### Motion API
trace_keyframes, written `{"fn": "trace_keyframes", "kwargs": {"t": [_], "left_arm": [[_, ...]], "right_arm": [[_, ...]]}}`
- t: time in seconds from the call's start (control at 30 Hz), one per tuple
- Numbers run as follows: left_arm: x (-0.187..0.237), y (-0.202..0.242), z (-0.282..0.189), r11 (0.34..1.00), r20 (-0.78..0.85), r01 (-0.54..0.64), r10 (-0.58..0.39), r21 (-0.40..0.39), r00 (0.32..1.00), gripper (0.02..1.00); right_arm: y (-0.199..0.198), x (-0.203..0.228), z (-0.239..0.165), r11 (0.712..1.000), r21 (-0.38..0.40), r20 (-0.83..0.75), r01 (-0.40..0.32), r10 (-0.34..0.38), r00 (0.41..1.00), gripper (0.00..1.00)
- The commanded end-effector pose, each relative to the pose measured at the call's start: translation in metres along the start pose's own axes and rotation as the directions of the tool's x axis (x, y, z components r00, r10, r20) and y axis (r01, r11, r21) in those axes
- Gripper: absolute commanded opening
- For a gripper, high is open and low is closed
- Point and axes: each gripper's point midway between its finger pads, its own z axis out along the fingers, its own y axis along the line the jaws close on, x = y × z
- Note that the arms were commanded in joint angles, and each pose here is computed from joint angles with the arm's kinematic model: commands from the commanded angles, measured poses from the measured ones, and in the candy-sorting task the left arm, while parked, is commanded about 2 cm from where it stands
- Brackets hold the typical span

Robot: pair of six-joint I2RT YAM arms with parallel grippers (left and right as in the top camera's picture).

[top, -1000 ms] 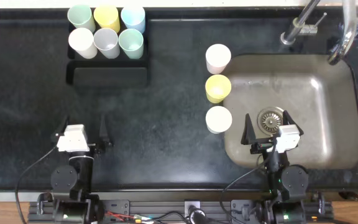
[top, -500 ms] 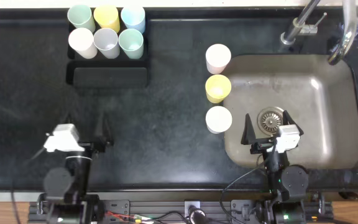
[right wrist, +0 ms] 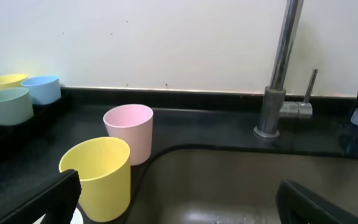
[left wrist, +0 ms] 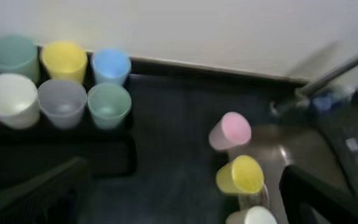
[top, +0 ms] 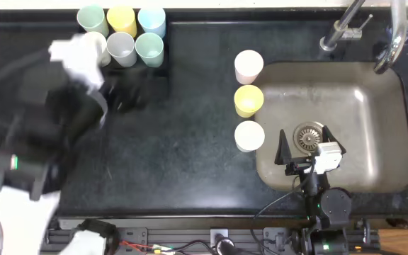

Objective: Store Cups

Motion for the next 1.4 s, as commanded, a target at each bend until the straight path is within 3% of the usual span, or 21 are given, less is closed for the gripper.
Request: {"fn": "trace_keyframes", "kwargs": {"t": [0.03,0.17,0.33,0.73,0.93,1.17,1.4], "left_arm": [[-0.033,-0.043,0.035,0.998,-0.047,-0.018,0.015,-0.065,0.999,1.0],[-0.019,-0.08,0.088,0.998,-0.177,-0.005,-0.006,-0.062,0.984,1.0],[0.033,-0.102,0.151,0.993,-0.356,0.006,-0.048,-0.119,0.933,1.0],[0.121,-0.093,0.26,0.975,-0.518,-0.067,-0.053,-0.21,0.854,1.0],[0.136,-0.092,0.288,0.974,-0.53,-0.073,-0.053,-0.214,0.847,0.974],[0.151,-0.086,0.291,0.969,-0.565,-0.09,-0.057,-0.23,0.823,0.928],[0.172,-0.076,0.301,0.961,-0.604,-0.113,-0.066,-0.254,0.794,0.792]], "right_arm": [[0.002,0.0,0.0,1.0,-0.012,0.011,0.007,-0.006,1.0,0.996],[0.002,0.0,0.0,1.0,-0.012,0.011,0.007,-0.006,1.0,0.998],[0.002,0.0,0.0,1.0,-0.012,0.011,0.007,-0.006,1.0,0.998],[0.002,0.0,0.0,1.0,-0.012,0.011,0.007,-0.006,1.0,0.998],[0.002,0.0,0.0,1.0,-0.012,0.011,0.007,-0.006,1.0,0.998],[0.002,0.0,0.0,1.0,-0.012,0.011,0.007,-0.006,1.0,0.998],[0.002,0.0,0.0,1.0,-0.012,0.011,0.007,-0.006,1.0,0.996]]}}
